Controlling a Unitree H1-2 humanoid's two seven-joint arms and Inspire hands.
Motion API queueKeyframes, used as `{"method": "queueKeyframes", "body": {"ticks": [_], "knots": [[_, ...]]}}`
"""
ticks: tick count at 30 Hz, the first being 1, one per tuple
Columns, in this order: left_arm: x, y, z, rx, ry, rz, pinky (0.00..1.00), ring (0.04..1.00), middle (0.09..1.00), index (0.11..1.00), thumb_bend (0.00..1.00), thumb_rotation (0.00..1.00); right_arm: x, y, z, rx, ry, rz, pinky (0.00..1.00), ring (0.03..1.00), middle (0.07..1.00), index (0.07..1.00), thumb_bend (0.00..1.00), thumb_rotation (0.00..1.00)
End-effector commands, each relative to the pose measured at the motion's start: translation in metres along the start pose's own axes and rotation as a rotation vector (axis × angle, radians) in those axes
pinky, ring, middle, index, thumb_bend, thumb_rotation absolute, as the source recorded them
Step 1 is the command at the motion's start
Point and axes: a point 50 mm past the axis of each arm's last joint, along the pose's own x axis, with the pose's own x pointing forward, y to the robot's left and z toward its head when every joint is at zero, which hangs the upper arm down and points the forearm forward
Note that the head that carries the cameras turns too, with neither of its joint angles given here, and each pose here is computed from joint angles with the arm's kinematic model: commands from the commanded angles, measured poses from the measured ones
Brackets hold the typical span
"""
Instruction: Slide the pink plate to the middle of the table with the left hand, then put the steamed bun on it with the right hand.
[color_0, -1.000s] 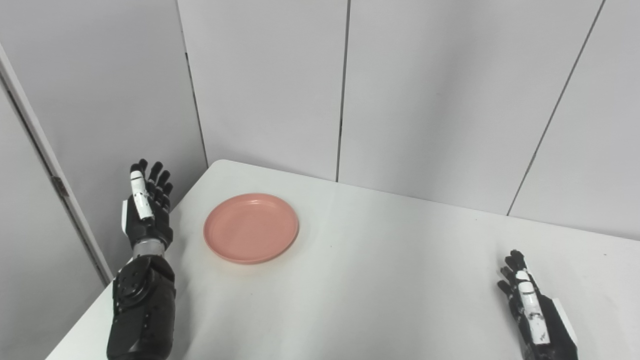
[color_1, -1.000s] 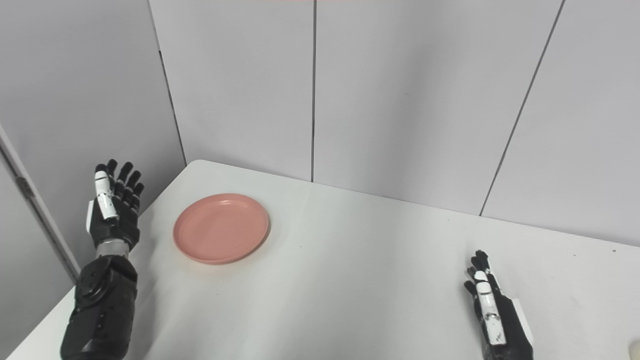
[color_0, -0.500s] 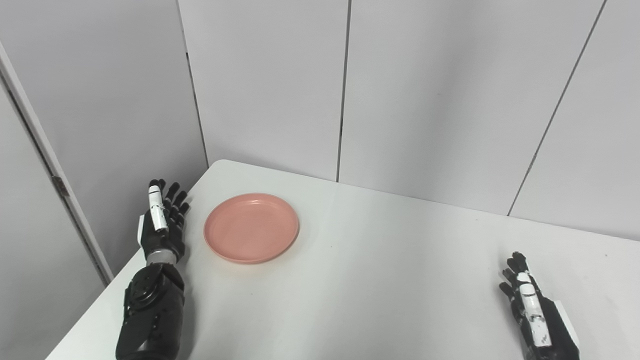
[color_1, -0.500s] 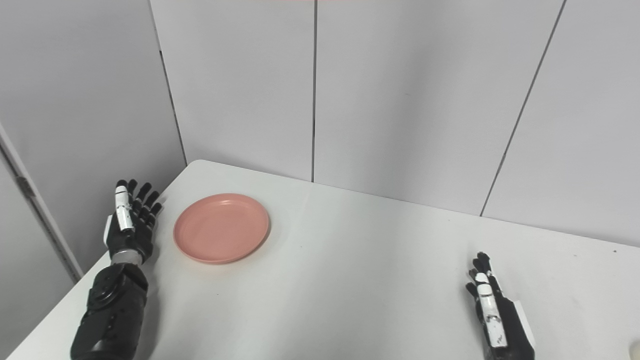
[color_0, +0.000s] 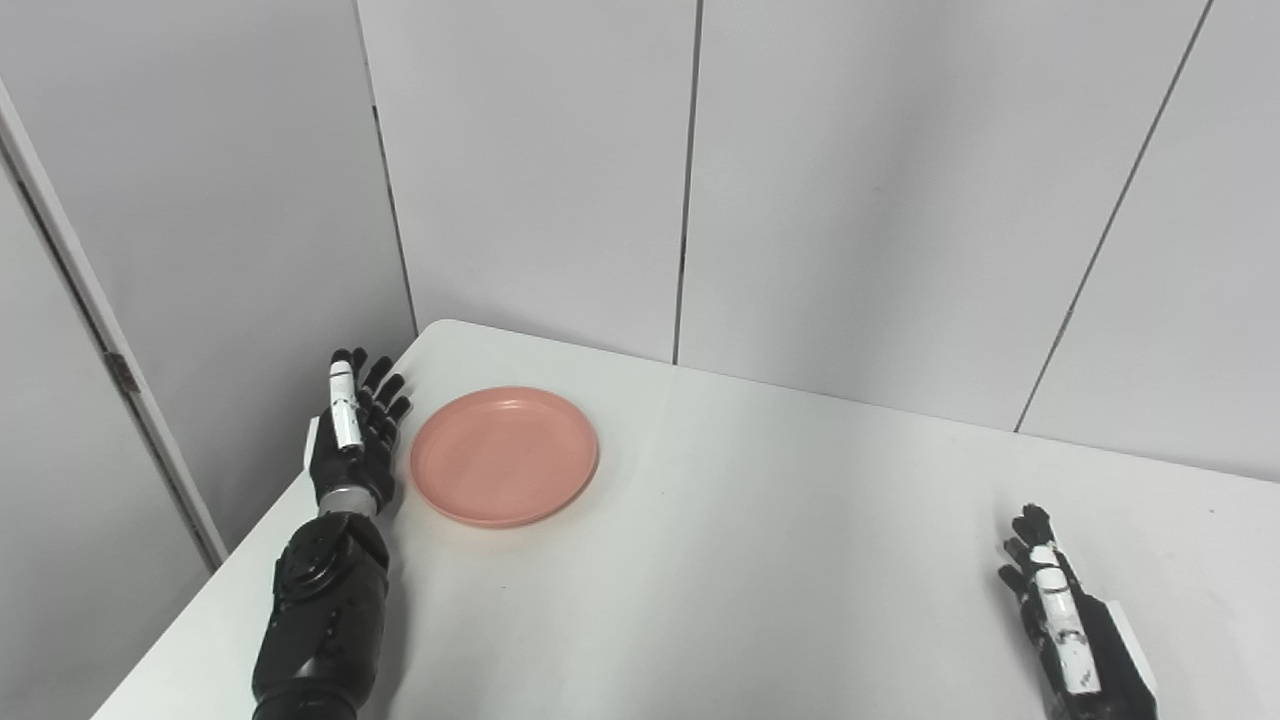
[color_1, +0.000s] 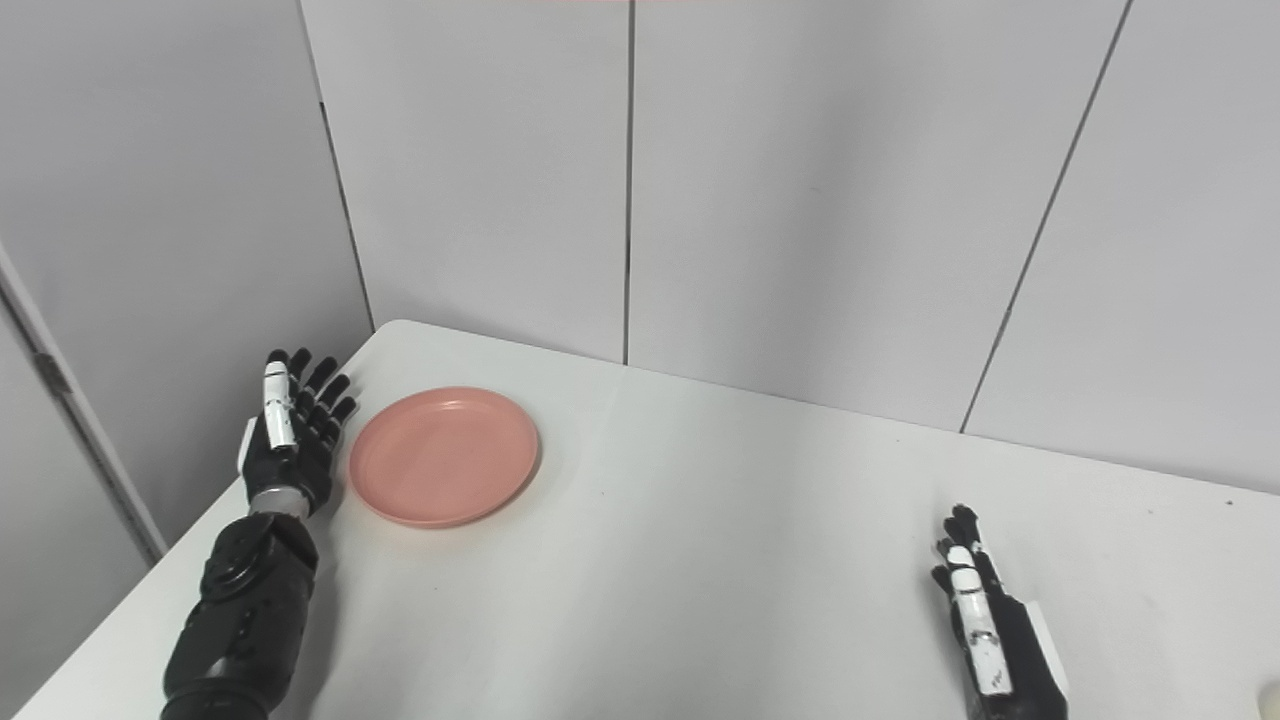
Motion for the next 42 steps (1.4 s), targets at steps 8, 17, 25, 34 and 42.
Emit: {"method": "queueKeyframes", "body": {"ticks": [8, 17, 25, 34, 42], "knots": [[0.003, -0.018, -0.007, 0.020, 0.045, -0.065, 0.92, 0.909, 0.912, 0.930, 0.48, 1.00, -0.001, -0.002, -0.004, 0.001, 0.011, -0.020, 1.00, 1.000, 1.000, 1.000, 0.12, 1.00], [0.000, -0.034, -0.016, 0.025, 0.073, -0.114, 0.92, 0.904, 0.906, 0.919, 0.48, 1.00, -0.001, -0.001, -0.004, 0.011, 0.007, -0.019, 1.00, 1.000, 1.000, 1.000, 0.12, 1.00], [-0.008, -0.057, -0.028, 0.067, 0.118, -0.192, 0.93, 0.912, 0.916, 0.930, 0.49, 1.00, -0.002, 0.001, -0.003, -0.002, 0.012, -0.022, 1.00, 1.000, 1.000, 1.000, 0.11, 1.00], [-0.022, -0.089, -0.047, 0.105, 0.193, -0.288, 0.92, 0.894, 0.894, 0.908, 0.49, 1.00, -0.003, 0.005, -0.002, -0.001, 0.025, -0.029, 1.00, 0.999, 1.000, 1.000, 0.13, 1.00], [-0.036, -0.109, -0.062, 0.127, 0.236, -0.383, 0.93, 0.900, 0.900, 0.913, 0.50, 1.00, -0.003, 0.009, -0.003, -0.022, 0.024, -0.029, 1.00, 0.996, 1.000, 1.000, 0.16, 1.00]]}}
